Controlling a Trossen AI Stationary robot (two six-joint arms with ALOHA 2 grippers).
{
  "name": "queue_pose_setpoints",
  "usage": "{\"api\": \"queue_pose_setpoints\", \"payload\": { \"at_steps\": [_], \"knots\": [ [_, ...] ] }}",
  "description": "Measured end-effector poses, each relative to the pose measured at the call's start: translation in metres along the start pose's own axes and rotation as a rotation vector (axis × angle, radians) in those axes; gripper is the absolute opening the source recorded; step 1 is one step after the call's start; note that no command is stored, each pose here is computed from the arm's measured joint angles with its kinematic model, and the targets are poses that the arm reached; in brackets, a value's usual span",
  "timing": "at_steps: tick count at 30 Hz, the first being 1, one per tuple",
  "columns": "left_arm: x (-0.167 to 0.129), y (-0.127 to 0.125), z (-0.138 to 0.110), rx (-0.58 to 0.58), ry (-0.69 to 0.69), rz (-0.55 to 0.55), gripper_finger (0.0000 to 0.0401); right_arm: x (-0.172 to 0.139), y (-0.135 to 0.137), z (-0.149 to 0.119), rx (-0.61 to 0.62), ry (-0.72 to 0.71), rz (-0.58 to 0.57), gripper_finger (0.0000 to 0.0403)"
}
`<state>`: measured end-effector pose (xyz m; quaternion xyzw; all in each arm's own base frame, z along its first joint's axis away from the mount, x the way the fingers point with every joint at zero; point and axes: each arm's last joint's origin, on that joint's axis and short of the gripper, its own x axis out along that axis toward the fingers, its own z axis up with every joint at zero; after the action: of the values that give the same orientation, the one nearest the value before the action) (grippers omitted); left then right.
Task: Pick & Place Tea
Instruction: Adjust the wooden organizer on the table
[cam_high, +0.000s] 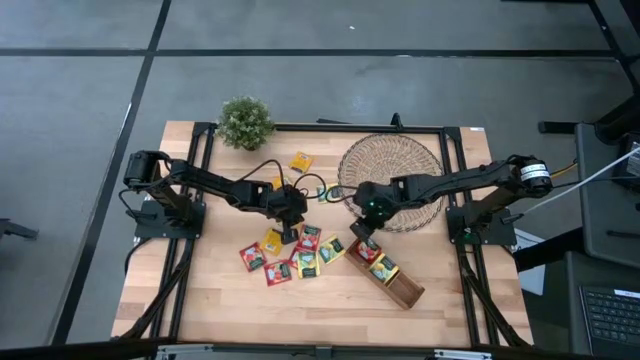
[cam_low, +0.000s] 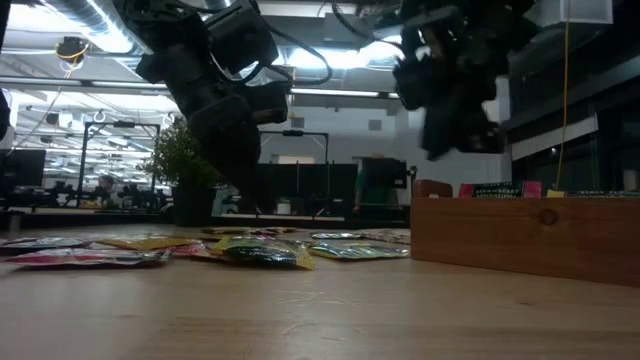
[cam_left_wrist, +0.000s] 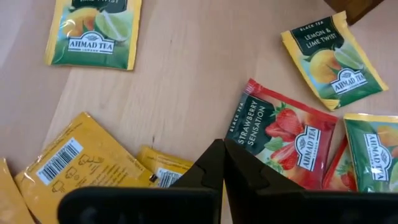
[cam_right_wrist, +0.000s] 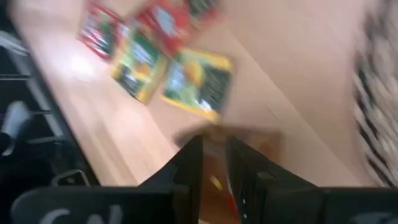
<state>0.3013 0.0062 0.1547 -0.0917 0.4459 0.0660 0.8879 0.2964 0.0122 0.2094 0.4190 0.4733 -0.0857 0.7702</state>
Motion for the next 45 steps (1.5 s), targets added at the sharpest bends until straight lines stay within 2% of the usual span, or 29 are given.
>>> {"api": "queue_pose_setpoints", "payload": {
  "at_steps": [7, 11, 14, 17, 22, 27, 31, 35, 37, 42, 45],
  "knots": [
    [0.0, -0.008, -0.002, -0.016, 0.023, -0.095, 0.0004, -0.002, 0.018, 0.016, -0.142, -0.184, 0.163, 0.0048],
    [-0.001, -0.015, -0.004, -0.025, 0.036, -0.13, 0.0004, 0.0, 0.03, 0.016, -0.232, -0.304, 0.165, 0.0025],
    [-0.004, -0.022, -0.005, -0.034, 0.042, -0.147, 0.0004, 0.006, 0.037, 0.013, -0.278, -0.333, 0.185, 0.0006],
    [-0.009, -0.029, -0.005, -0.034, 0.036, -0.166, 0.0004, 0.018, 0.04, 0.009, -0.288, -0.328, 0.179, 0.0008],
    [-0.019, -0.037, -0.01, -0.028, 0.067, -0.173, 0.0004, 0.046, 0.039, 0.005, -0.28, -0.259, 0.162, 0.0004],
    [-0.021, -0.039, -0.009, -0.037, 0.052, -0.165, 0.0004, 0.064, 0.057, 0.013, -0.32, -0.185, 0.157, 0.0005],
    [-0.019, -0.033, -0.011, -0.053, 0.044, -0.14, 0.0004, 0.075, 0.068, 0.018, -0.375, -0.084, 0.045, 0.0005],
    [-0.017, -0.026, -0.025, -0.105, 0.069, -0.125, 0.0004, 0.081, 0.071, 0.021, -0.401, -0.001, -0.081, 0.0005],
    [-0.018, -0.025, -0.031, -0.126, 0.087, -0.13, 0.0004, 0.082, 0.072, 0.019, -0.398, 0.047, -0.113, 0.0006],
    [-0.027, -0.033, -0.038, -0.124, 0.086, -0.173, 0.0004, 0.08, 0.086, 0.004, -0.415, 0.148, -0.069, 0.0006],
    [-0.032, -0.037, -0.039, -0.104, 0.069, -0.18, 0.0004, 0.077, 0.093, -0.011, -0.414, 0.219, -0.087, 0.0006]
  ]
}}
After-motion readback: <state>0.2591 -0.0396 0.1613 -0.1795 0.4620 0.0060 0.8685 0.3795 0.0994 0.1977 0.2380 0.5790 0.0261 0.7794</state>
